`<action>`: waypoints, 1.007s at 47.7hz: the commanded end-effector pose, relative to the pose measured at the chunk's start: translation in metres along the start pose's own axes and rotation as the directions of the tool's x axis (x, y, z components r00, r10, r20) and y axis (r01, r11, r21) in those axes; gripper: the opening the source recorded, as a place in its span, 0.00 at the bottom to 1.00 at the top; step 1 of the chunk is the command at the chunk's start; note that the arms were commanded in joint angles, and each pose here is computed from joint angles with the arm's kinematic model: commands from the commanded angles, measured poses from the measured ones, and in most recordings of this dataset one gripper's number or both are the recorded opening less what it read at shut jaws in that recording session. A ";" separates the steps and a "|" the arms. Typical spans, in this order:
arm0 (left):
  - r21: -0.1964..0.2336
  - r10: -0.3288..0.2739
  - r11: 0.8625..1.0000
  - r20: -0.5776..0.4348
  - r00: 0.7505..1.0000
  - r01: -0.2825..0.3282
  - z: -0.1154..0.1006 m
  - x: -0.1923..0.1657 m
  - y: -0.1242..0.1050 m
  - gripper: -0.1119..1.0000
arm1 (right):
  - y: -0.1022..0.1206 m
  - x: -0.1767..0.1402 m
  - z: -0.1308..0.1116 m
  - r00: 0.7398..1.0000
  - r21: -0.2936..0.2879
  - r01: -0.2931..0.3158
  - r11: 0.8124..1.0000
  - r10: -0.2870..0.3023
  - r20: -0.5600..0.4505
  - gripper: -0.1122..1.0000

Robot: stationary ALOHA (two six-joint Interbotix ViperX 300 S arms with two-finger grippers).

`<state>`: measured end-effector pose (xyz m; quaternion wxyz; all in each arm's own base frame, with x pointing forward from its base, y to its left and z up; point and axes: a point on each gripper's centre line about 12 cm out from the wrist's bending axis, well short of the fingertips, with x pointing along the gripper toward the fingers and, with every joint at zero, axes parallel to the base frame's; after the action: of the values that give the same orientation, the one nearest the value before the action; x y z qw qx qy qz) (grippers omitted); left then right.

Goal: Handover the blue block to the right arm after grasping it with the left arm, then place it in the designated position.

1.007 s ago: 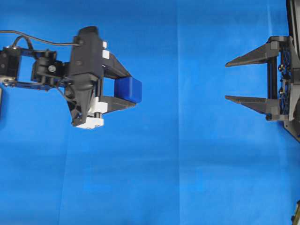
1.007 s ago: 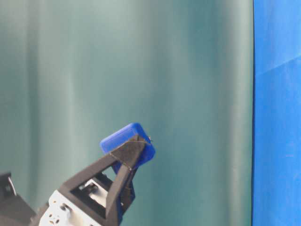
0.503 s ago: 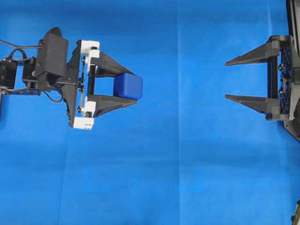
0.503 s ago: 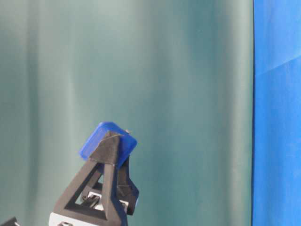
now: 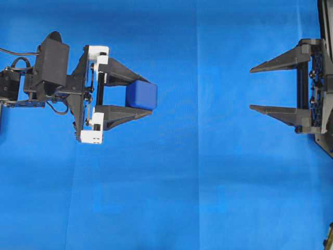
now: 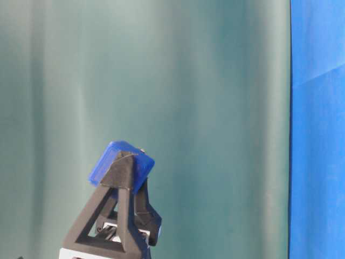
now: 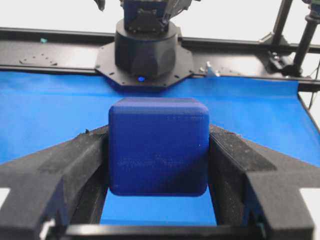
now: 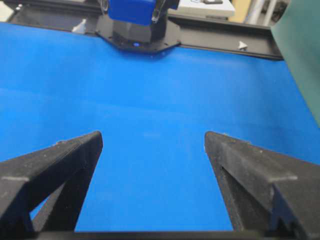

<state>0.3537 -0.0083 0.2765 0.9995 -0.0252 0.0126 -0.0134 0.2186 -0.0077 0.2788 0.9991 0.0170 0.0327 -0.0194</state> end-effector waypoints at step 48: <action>-0.003 0.000 1.000 0.041 0.999 0.000 0.010 0.000 0.000 0.54 | 0.007 0.004 0.012 0.998 -0.442 -0.043 0.896 0.057 0.019 0.96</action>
<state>0.3540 -0.0083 0.2769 0.9995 -0.0253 0.0096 -0.0135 0.2210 -0.0020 0.2804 0.9841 -0.1741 0.0337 0.0117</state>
